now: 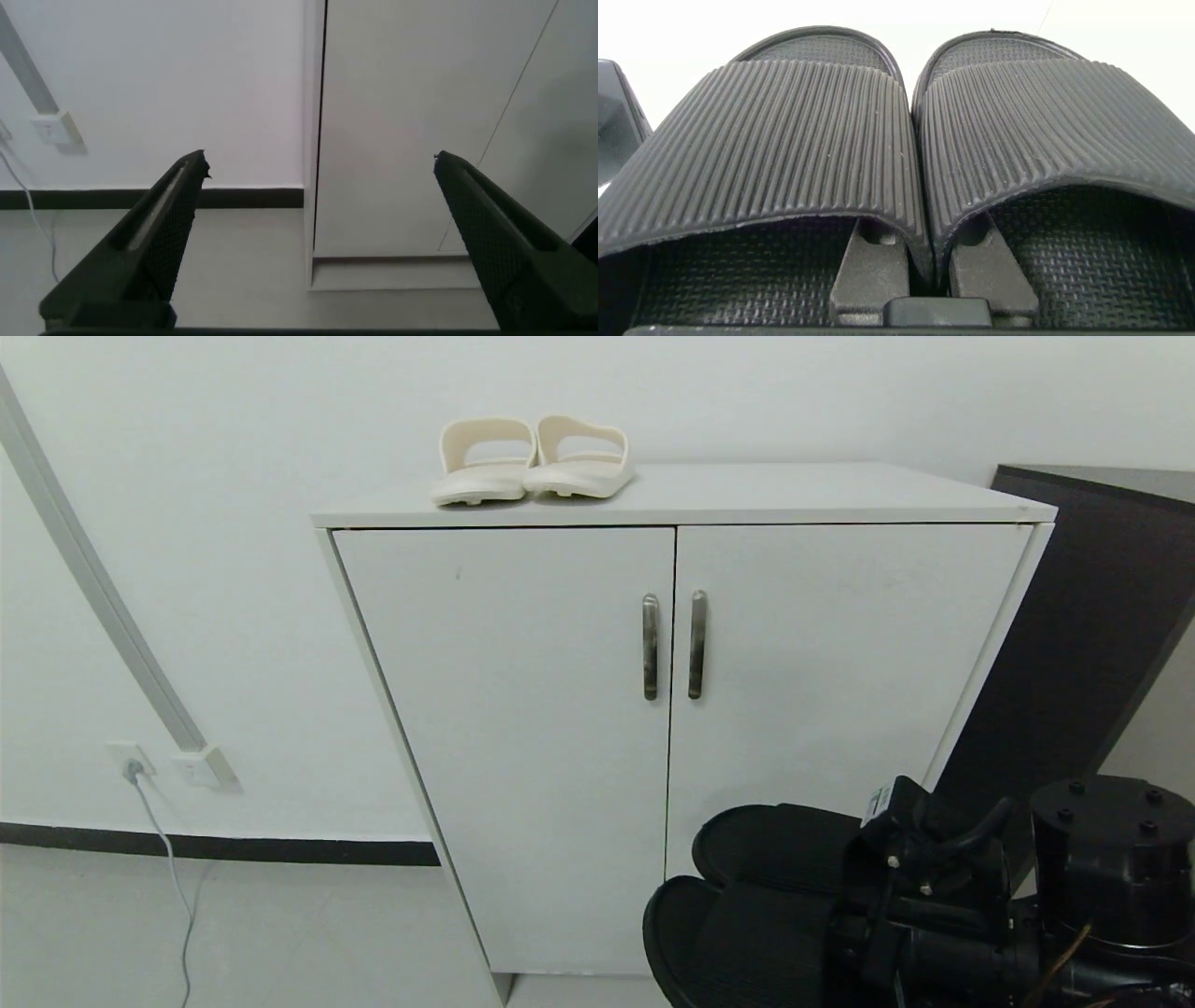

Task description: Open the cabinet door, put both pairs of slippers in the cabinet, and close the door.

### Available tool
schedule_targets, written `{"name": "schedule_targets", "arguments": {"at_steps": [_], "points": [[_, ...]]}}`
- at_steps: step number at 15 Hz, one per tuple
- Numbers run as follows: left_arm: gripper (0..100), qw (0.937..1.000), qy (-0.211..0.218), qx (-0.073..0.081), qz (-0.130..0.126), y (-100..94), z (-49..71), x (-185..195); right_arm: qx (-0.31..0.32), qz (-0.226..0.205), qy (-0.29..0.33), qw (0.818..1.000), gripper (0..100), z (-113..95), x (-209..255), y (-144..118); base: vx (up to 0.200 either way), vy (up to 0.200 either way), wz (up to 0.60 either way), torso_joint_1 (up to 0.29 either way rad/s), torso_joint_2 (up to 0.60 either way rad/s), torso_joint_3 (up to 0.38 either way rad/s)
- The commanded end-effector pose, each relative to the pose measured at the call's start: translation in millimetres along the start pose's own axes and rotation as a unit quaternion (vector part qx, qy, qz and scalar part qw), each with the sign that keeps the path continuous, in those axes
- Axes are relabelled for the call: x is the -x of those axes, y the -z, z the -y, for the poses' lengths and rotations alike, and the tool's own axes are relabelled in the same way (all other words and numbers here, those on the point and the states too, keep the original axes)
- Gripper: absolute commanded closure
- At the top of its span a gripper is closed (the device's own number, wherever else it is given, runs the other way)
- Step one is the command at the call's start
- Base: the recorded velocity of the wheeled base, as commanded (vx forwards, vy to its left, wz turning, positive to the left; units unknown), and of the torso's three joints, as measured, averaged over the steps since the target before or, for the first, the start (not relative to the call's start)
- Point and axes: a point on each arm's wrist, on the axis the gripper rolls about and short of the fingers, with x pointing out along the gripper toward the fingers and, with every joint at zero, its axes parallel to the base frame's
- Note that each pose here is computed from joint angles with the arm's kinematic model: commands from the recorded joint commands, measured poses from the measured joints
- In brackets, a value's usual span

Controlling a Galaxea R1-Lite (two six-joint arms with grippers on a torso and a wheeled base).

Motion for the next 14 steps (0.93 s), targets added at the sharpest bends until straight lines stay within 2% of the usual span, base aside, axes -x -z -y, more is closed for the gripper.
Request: {"name": "schedule_targets", "arguments": {"at_steps": [1,5,6,7,8,9,10,11,13,14], "points": [[0,1.0,0.0,0.0,-0.001,0.1,0.0,0,0.0,-0.004,-0.003,1.0,100,-1,-1,2,0.0,0.0,0.0,0.0,0.0,0.0],[0,1.0,0.0,-0.001,0.004,-1.5,0.0,0,0.002,-0.001,-0.004,1.0,100,-2,-2,1,0.0,0.0,0.0,0.0,0.0,0.0],[0,0.9994,0.004,0.017,0.031,-28.6,0.0,4,0.002,0.0,-0.005,1.0,100,-2,-2,1,0.0,0.0,0.0,-0.017,0.03,0.085],[0,0.9988,0.007,0.038,0.029,-42.8,0.0,4,0.003,0.0,-0.006,1.0,100,-3,-2,1,0.0,0.0,0.0,-0.017,0.21,0.129],[0,0.9991,0.016,0.039,-0.002,-50.8,0.4,-6,0.003,-0.001,-0.007,1.0,100,-3,-2,1,0.0,0.0,0.0,-0.002,0.11,0.076],[0,0.999,0.021,0.039,-0.008,-51.7,0.7,-8,0.002,-0.001,-0.006,1.0,100,-3,-2,2,0.0,0.0,0.0,-0.002,0.07,0.051],[0,0.9968,0.064,0.041,-0.023,-59.6,2.6,-17,0.003,-0.004,-0.008,1.0,100,-4,-1,3,0.0,0.0,0.0,0.002,0.05,0.027],[0,0.9948,0.086,0.042,-0.034,-65.8,3.7,-25,0.004,-0.003,-0.007,1.0,100,-4,-1,3,0.0,0.0,0.0,0.0,0.0,0.0],[0,0.9887,0.136,0.044,-0.043,-81.0,6.2,-39,0.004,-0.001,-0.007,1.0,100,-4,-1,3,0.0,0.0,0.0,0.0,0.0,0.0],[0,0.9852,0.161,0.045,-0.04,-89.6,7.3,-45,0.004,0.001,-0.006,1.0,100,-4,-1,3,0.0,0.0,0.0,0.0,0.0,0.0]]}}
